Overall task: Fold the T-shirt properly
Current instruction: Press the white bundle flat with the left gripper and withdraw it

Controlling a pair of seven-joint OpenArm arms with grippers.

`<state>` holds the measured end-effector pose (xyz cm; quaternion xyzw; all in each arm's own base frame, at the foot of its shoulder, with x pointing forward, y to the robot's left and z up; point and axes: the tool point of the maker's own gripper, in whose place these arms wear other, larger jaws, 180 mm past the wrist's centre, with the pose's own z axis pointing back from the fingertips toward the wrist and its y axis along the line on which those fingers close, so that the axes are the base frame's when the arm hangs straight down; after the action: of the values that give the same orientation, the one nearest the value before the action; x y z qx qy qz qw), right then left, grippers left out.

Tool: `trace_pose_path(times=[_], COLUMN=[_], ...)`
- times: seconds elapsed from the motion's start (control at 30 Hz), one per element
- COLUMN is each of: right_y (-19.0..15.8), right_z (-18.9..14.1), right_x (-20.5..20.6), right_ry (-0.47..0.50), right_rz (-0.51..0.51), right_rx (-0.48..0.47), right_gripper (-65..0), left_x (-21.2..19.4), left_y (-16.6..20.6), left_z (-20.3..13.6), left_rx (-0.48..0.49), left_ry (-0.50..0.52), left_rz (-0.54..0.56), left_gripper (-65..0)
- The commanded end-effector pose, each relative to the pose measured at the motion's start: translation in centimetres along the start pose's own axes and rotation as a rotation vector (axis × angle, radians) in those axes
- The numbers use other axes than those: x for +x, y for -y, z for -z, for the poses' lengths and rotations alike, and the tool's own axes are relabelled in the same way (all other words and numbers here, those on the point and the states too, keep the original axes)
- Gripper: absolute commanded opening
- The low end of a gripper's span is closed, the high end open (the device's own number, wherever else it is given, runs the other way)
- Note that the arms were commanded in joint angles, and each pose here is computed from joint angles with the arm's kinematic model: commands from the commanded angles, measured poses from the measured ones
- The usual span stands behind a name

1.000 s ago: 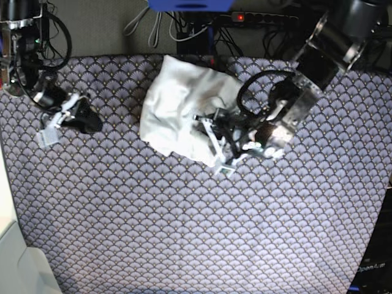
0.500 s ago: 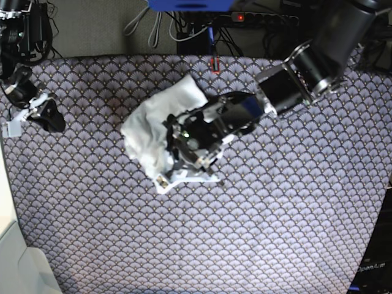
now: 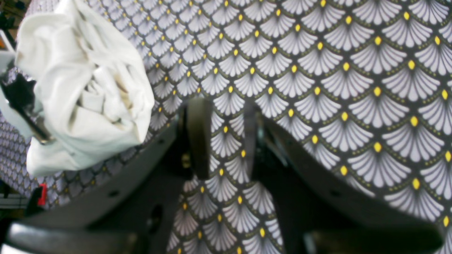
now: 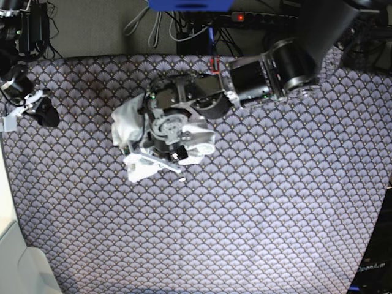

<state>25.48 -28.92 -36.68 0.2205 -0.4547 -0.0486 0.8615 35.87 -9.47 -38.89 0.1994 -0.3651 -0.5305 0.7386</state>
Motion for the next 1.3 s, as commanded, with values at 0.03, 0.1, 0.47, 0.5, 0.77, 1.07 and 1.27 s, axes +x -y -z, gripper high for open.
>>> trace_pose_path(times=[0.03, 0.1, 0.47, 0.5, 0.77, 1.07, 1.27], right_y=[-0.2, -0.2, -0.2, -0.2, -0.3, -0.4, -0.4], right_z=[-0.3, -0.2, -0.2, -0.2, -0.1, -0.1, -0.1], right_x=[2.2, 2.2, 2.3, 2.3, 2.1, 2.0, 2.0], right_ry=[0.053, 0.054, 0.055, 0.055, 0.053, 0.051, 0.051], right_rz=[-0.029, -0.029, -0.03, -0.03, -0.027, -0.025, -0.025], right_rx=[0.018, 0.019, 0.019, 0.019, 0.022, 0.024, 0.024], right_gripper=[-48.3, -48.3, -48.3, -48.3, -48.3, -48.3, -48.3], left_x=[2.3, 3.3, 4.6, 4.6, 4.5, 4.2, 4.4], left_y=[-1.5, -1.7, -2.2, -2.2, -1.8, -1.9, -3.1], left_z=[-0.6, -0.9, -1.4, -1.4, -1.5, -1.5, -1.8], left_rx=[0.078, 0.106, 0.146, 0.146, 0.139, 0.142, 0.204], left_ry=[0.072, 0.097, 0.129, 0.129, 0.117, 0.1, 0.114], left_rz=[0.045, 0.07, 0.09, 0.09, 0.088, 0.084, 0.107], left_gripper=[-64.6, -64.6, -64.6, -64.6, -60.0, -23.7, -8.3])
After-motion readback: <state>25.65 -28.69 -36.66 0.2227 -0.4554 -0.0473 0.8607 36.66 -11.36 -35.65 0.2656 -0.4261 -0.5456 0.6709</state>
